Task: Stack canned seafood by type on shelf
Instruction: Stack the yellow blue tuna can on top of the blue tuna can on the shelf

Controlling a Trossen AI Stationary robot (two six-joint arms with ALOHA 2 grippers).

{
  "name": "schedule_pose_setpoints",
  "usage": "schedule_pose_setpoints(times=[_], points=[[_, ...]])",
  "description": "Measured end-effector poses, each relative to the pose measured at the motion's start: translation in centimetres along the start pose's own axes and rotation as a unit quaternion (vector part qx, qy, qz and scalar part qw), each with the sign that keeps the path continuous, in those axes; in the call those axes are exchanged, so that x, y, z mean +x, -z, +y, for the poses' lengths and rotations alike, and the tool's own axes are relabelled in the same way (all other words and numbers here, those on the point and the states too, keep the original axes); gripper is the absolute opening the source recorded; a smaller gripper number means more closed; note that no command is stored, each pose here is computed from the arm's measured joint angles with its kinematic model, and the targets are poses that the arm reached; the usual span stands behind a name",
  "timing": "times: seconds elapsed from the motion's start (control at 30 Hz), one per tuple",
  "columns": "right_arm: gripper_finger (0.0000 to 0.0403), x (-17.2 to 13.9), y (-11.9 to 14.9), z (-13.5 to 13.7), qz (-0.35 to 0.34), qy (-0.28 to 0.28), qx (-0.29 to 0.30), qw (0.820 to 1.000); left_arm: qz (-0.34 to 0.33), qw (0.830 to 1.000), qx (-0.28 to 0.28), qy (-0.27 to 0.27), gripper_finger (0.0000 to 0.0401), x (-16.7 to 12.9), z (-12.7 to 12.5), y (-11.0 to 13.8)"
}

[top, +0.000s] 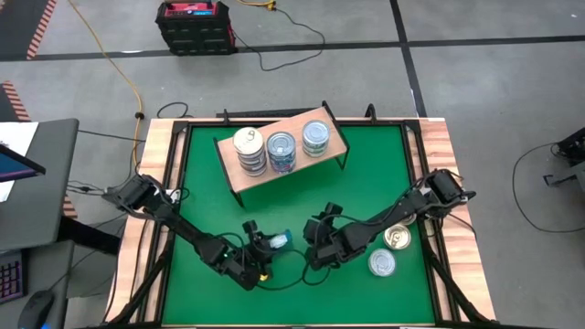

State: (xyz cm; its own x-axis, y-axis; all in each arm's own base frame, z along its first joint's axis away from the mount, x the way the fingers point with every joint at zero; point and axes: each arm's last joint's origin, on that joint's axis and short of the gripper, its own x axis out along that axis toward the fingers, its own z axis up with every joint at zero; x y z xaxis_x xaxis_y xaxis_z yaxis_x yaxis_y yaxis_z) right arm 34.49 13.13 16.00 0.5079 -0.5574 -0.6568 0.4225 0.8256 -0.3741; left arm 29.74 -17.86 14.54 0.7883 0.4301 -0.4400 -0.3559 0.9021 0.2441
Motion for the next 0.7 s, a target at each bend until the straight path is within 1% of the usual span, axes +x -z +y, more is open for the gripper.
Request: schedule_pose_setpoints(times=[0.1,0.23,0.37,0.47,0.53,0.7], points=[[0.0219,-0.5,0.6,0.2,0.009,0.004,0.001,1.000,-0.003,0.999,0.036,-0.005,0.0130,-0.8,0.2,-2.0],[0.0219,-1.2,1.1,0.7,0.007,0.003,0.007,1.000,-0.006,0.996,0.086,-0.025,0.0130,-2.7,1.9,-5.6],[0.0219,-1.8,1.4,1.2,0.003,-0.004,0.018,1.000,-0.035,0.983,0.171,-0.059,0.0131,-4.8,4.0,-9.2],[0.0219,-2.1,1.6,1.3,0.002,-0.006,0.030,1.000,-0.057,0.962,0.248,-0.099,0.0138,-6.2,6.0,-12.4],[0.0219,-2.2,1.7,1.4,0.001,-0.006,0.036,0.999,-0.055,0.945,0.295,-0.128,0.0138,-6.5,7.4,-14.0],[0.0219,-2.3,1.8,1.5,-0.001,-0.006,0.047,0.999,-0.038,0.903,0.389,-0.179,0.0138,-5.4,10.3,-16.8]])
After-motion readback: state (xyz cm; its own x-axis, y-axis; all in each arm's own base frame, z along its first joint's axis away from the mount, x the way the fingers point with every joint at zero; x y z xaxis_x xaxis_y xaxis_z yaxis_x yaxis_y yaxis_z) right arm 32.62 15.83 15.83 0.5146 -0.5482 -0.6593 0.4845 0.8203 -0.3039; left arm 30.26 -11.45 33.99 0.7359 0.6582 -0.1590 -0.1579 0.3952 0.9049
